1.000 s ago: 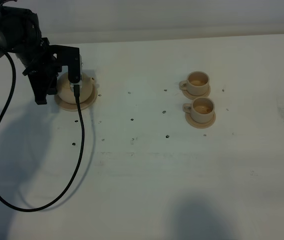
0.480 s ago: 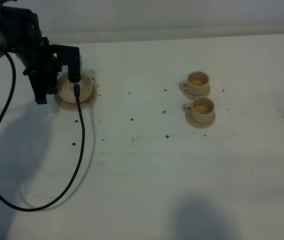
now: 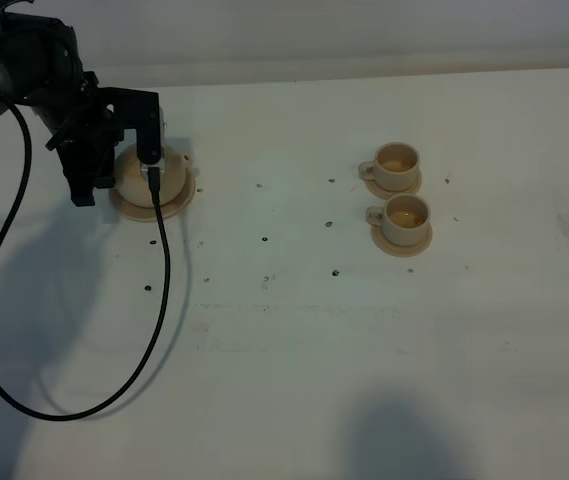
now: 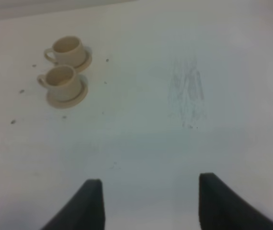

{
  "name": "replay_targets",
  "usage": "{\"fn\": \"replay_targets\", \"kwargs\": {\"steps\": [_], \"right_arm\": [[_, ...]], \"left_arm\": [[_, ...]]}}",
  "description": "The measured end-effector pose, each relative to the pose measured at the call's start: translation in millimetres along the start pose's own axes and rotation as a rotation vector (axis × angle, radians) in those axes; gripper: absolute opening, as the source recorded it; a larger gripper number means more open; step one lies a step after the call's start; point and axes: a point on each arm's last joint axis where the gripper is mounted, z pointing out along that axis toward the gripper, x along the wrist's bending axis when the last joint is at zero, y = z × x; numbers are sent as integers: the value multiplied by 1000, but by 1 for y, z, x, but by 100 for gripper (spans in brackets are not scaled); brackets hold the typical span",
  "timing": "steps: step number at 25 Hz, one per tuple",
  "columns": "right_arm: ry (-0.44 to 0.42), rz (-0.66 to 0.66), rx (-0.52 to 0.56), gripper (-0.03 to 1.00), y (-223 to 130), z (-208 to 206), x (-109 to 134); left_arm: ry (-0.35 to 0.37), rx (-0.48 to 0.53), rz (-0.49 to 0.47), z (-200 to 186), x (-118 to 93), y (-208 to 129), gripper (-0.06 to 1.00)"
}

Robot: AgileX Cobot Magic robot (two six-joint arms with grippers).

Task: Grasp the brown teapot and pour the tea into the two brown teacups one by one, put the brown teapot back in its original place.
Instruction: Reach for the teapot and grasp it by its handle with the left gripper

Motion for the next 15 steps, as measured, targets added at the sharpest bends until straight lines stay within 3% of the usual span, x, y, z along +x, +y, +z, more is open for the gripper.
{"fn": "replay_targets", "kwargs": {"steps": [15], "right_arm": [[0,0,0,47,0,0,0]], "left_arm": [[5,-9,-9,0,1,-1,41]]}}
